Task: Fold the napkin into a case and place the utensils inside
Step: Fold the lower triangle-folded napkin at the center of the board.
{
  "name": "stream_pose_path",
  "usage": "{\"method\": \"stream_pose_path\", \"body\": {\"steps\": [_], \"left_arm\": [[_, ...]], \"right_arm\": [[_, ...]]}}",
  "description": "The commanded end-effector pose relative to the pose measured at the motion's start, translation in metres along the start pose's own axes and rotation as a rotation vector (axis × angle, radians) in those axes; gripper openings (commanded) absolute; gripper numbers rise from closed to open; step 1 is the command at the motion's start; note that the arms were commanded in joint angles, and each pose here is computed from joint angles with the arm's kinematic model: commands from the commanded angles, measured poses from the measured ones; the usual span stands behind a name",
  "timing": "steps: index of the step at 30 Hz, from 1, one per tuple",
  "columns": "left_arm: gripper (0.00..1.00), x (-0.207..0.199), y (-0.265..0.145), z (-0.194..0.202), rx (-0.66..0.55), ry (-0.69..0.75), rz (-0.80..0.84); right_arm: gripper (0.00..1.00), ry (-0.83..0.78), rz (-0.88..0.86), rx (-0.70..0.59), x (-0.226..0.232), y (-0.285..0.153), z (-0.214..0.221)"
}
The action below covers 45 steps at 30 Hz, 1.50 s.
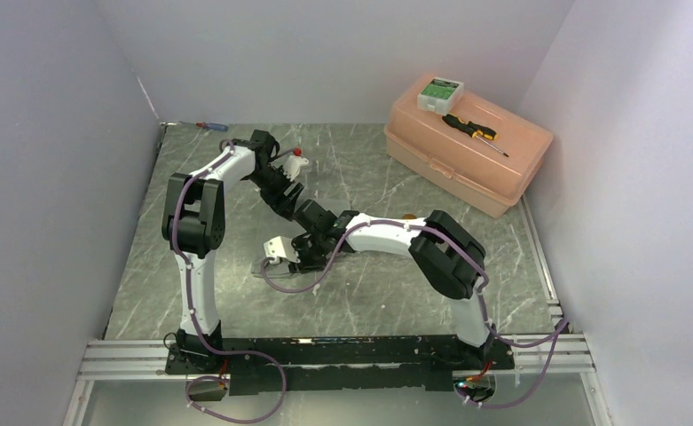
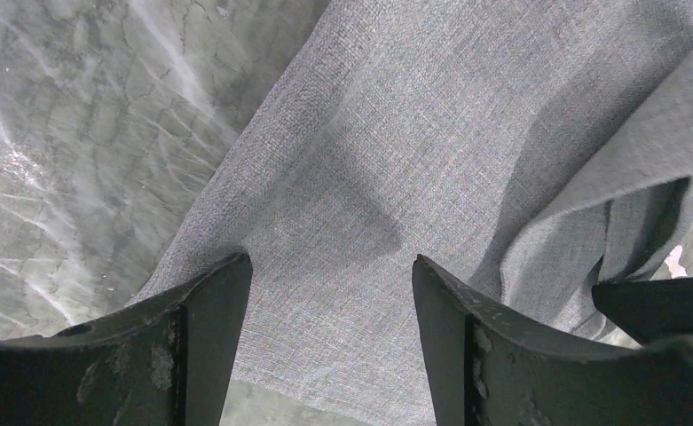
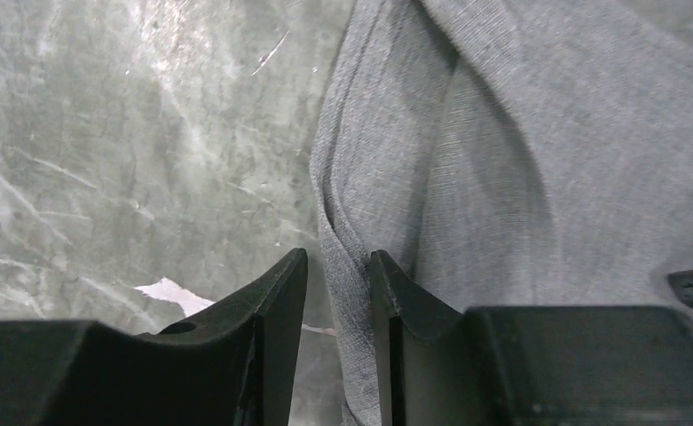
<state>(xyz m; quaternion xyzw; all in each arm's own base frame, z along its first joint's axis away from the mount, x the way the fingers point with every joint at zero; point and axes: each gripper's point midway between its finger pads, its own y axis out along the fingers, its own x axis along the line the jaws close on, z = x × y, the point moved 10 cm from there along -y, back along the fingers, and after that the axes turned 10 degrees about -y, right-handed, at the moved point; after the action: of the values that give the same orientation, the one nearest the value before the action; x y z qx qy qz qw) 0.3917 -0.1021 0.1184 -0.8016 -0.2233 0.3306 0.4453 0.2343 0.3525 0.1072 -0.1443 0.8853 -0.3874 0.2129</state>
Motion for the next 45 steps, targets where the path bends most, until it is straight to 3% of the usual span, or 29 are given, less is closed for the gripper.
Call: {"method": "stream_pose_path", "body": {"steps": [1,4,7,14,27,35,45], "left_arm": [[0.72,0.003,-0.005,-0.002,-0.006,0.027,-0.019],[0.72,0.003,-0.005,-0.002,-0.005,0.025,-0.017],[0.71,0.002,-0.006,-0.002,-0.007,0.03,-0.022],[0.68,0.003,-0.004,0.001,0.007,0.037,-0.017],[0.61,0.005,0.0,0.003,0.039,0.041,0.002],[0.59,0.005,-0.014,-0.011,-0.026,0.012,0.001],[0.54,0.008,-0.011,-0.003,0.004,-0.006,0.011]], "right_arm": [[0.36,-0.019,-0.028,-0.014,-0.004,-0.001,-0.007],[0.3,-0.02,0.019,-0.012,-0.01,-0.001,-0.008],[0.0,-0.004,0.126,0.011,-0.021,-0.005,-0.007],[0.0,0.123,0.309,-0.039,-0.048,-0.028,0.007],[0.0,0.239,0.363,-0.033,-0.067,-0.024,0.033],[0.0,0.369,0.374,0.056,-0.062,-0.017,0.066],[0.0,0.473,0.383,-0.046,-0.072,-0.02,0.059]]}}
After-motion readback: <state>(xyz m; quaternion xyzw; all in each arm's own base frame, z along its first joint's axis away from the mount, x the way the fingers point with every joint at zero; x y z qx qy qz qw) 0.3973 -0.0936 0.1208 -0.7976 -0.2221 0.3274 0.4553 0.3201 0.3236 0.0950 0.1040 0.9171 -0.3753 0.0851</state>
